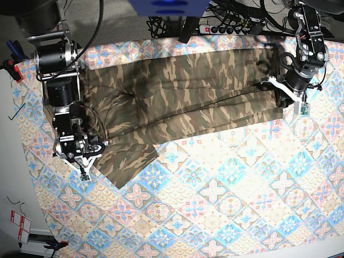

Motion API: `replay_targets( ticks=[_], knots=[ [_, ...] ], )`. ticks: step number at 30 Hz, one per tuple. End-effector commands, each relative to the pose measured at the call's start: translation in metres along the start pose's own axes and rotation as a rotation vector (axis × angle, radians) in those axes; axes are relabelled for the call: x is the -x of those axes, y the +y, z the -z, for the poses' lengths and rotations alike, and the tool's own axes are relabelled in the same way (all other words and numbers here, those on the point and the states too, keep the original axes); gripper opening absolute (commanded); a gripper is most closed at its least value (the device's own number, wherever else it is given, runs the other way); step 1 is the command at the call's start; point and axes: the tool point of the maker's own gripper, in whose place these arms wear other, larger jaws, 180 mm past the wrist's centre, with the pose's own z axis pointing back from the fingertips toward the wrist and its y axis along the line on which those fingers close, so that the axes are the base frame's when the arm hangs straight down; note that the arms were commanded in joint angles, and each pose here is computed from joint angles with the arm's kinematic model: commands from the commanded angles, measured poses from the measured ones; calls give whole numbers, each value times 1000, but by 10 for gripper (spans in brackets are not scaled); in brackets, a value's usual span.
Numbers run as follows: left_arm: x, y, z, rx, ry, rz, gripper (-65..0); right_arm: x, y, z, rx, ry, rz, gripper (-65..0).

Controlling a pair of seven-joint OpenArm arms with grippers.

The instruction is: Fold the T-shirt properly

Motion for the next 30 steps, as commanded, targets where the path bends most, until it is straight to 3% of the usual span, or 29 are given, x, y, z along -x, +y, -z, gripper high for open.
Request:
replay_targets(
  ticks=[1,5,7,11,14,30],
  knots=[
    [-12,4,-3,-9,-37,16,-650,-22,-11,-6,23,-56,0,-387],
    [-12,4,-3,-9,-37,16,-650,-23,-12,-7,23,-58,5,-550],
    [-12,4,-3,-9,-37,16,-650,-25,-12,-8,24,-66,4,-592],
    [-11,4,-3,-9,-34,16,-650,-26,-11,-8,24,-68,-4,-602],
    [-10,4,-3,-9,-33,15,-650,-26,-11,-8,24,-69,-5,-650],
    [-11,3,-2,-7,-34,14,-650,-60,-13,-30,39,-154,-12,-639]
  ],
)
